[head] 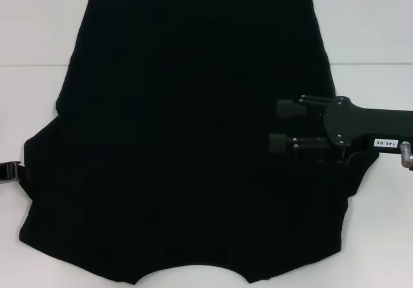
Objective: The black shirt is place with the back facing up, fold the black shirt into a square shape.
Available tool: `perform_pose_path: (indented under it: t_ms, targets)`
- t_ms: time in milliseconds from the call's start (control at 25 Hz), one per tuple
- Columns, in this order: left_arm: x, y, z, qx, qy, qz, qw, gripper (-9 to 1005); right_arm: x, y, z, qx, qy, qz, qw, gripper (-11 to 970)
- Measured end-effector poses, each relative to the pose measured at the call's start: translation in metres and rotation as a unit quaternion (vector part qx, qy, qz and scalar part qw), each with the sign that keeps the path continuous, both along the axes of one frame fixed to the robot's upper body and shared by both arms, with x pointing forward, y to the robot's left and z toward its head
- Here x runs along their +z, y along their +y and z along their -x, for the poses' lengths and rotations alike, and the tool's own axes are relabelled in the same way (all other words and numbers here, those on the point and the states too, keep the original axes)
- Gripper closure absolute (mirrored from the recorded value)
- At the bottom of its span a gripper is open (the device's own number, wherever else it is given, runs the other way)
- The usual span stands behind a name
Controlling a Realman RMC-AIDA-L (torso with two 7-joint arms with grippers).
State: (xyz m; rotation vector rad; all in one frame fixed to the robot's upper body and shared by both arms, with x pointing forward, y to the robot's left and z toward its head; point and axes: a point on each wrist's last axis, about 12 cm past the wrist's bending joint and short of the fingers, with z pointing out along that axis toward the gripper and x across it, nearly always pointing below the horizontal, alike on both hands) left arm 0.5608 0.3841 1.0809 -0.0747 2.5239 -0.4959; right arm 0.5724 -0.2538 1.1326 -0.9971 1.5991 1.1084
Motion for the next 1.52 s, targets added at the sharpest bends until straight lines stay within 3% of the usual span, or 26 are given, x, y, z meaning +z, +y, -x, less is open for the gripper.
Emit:
perform_pose_path:
  t_ms: [160, 840, 1520]
  targets:
    - [0.000, -0.001, -0.001, -0.002, -0.002, -0.001, 1.000, 996, 0.000, 0.000, 0.000, -0.002, 0.000, 0.001, 1.000, 94]
    - [0.010, 0.023, 0.002, 0.046, -0.030, -0.010, 0.998, 997, -0.001, -0.002, 0.000, -0.009, 0.001, -0.003, 1.000, 94]
    - [0.008, 0.039, 0.011, 0.088, -0.040, -0.006, 0.995, 996, -0.001, -0.003, 0.000, -0.014, 0.004, -0.009, 1.000, 94]
